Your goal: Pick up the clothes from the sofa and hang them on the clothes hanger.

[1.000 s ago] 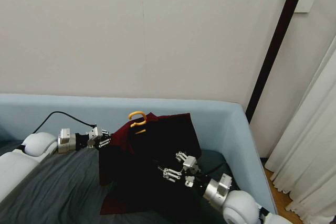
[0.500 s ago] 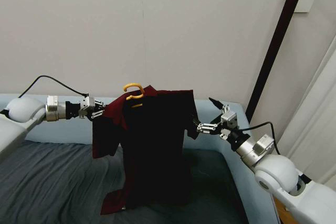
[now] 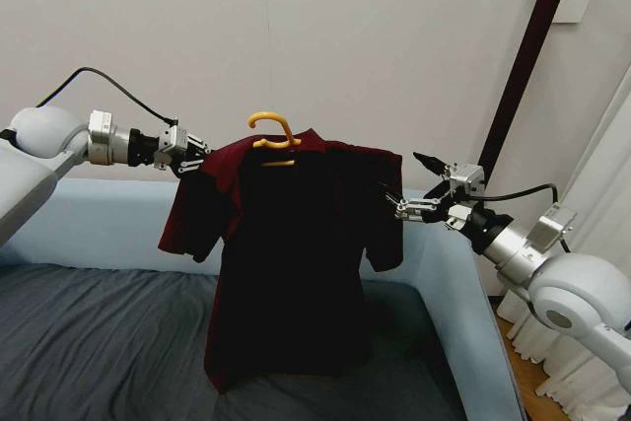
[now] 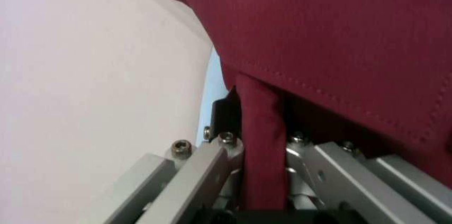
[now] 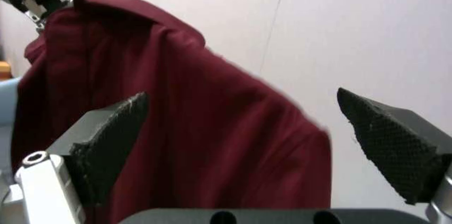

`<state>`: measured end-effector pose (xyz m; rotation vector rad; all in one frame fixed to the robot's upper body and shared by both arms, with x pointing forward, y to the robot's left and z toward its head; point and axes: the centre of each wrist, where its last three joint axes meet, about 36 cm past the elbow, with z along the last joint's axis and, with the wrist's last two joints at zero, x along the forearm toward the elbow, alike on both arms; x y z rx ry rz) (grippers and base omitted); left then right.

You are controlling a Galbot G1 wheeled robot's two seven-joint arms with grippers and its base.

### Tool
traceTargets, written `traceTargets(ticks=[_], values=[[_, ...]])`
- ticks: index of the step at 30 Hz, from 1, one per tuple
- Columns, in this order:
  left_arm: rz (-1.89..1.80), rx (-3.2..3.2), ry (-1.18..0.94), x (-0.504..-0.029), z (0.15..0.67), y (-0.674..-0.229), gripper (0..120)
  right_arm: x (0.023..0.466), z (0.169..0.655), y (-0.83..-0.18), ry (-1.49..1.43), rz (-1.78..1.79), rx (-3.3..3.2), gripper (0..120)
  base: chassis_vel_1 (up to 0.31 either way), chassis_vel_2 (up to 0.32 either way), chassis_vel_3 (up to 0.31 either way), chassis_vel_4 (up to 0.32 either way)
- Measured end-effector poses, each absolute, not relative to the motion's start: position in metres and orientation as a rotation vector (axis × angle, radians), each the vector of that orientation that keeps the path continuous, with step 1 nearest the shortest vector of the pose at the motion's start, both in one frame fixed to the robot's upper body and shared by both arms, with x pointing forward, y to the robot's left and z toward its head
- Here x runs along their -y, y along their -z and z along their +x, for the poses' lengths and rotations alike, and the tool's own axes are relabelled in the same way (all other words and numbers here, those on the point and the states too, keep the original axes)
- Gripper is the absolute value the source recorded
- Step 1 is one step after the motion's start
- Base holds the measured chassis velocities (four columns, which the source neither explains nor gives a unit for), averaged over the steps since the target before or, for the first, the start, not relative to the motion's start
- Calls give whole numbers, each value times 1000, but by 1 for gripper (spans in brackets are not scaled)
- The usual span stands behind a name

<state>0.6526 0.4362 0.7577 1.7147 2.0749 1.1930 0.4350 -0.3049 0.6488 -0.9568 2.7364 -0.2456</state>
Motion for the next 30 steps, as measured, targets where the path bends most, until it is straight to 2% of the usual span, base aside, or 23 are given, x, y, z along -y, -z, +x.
traceTargets(ticks=[7,20,26,30], values=[[1814,-1958,-1252,-397,671,-758,1,330,433,-673,344,-980,-2815,100,0,0,0,0],[1944,-1893,-1236,-369,682,-724,1,366,457,-651,684,-1342,-2766,100,0,0,0,0],[1995,-1848,-1229,-355,686,-720,1,371,464,-652,706,-1426,-2746,100,0,0,0,0],[2029,-1824,-1239,-348,691,-718,1,375,468,-651,715,-1554,-2724,88,0,0,0,0]])
